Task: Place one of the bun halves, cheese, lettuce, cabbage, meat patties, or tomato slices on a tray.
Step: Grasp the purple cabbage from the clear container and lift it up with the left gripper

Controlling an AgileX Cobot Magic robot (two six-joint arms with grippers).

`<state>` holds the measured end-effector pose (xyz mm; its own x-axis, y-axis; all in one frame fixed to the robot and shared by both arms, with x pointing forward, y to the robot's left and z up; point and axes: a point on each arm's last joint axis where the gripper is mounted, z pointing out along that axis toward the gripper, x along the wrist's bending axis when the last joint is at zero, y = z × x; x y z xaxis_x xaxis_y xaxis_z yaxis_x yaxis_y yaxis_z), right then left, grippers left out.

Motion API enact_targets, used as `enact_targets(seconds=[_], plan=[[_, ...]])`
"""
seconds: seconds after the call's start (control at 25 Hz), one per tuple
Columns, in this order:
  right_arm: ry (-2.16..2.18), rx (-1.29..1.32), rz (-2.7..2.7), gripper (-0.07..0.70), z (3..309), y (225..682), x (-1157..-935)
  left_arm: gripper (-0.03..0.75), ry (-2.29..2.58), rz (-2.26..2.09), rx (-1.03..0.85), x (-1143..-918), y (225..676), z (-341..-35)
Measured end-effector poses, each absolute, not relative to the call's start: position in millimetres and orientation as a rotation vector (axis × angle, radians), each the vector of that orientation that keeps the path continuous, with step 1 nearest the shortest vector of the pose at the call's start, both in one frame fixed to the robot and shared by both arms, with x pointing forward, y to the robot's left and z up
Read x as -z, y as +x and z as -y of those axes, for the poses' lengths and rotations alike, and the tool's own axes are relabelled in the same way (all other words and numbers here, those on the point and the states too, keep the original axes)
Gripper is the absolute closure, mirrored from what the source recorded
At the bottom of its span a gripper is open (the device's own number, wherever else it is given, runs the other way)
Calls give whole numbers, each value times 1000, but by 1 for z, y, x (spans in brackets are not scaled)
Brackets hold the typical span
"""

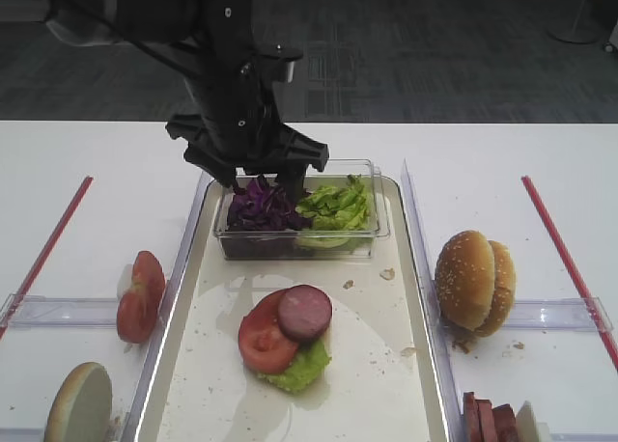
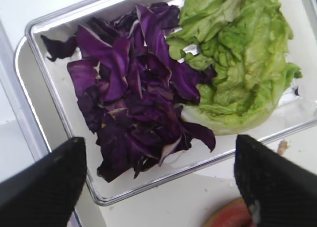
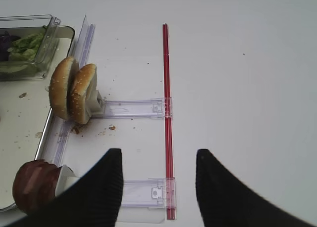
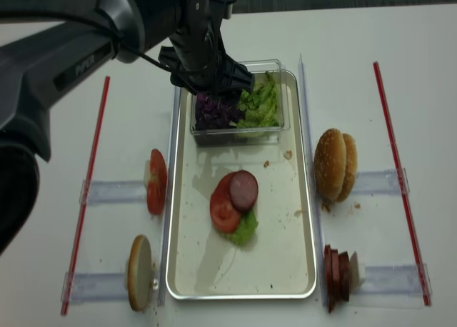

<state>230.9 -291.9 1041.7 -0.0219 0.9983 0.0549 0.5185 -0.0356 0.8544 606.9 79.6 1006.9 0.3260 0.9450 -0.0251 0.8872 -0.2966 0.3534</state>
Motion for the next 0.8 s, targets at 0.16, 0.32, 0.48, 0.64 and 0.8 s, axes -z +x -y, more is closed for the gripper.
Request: enact_targets(seconds=[0.16,0.32,0.48,0.64,0.8], plan=[[1621,-963,-1606,256,292,231,-1042,160,2347,-1659,-246,-984,611,-77],[1621,-963,-1606,256,292,231,-1042,160,2356,-1660,-242,-973,615,-75],[1621,-963,-1606,256,292,231,-1042,160,2354,-1651,-245,-968,619,-72],[1621,-963,-1606,256,292,231,-1042,165,2358,-1649,-244,-961,624,-69],[1621,-963,-1606,256,292,231,-1042,199,2360,-1651,-245,-959,625,-69]])
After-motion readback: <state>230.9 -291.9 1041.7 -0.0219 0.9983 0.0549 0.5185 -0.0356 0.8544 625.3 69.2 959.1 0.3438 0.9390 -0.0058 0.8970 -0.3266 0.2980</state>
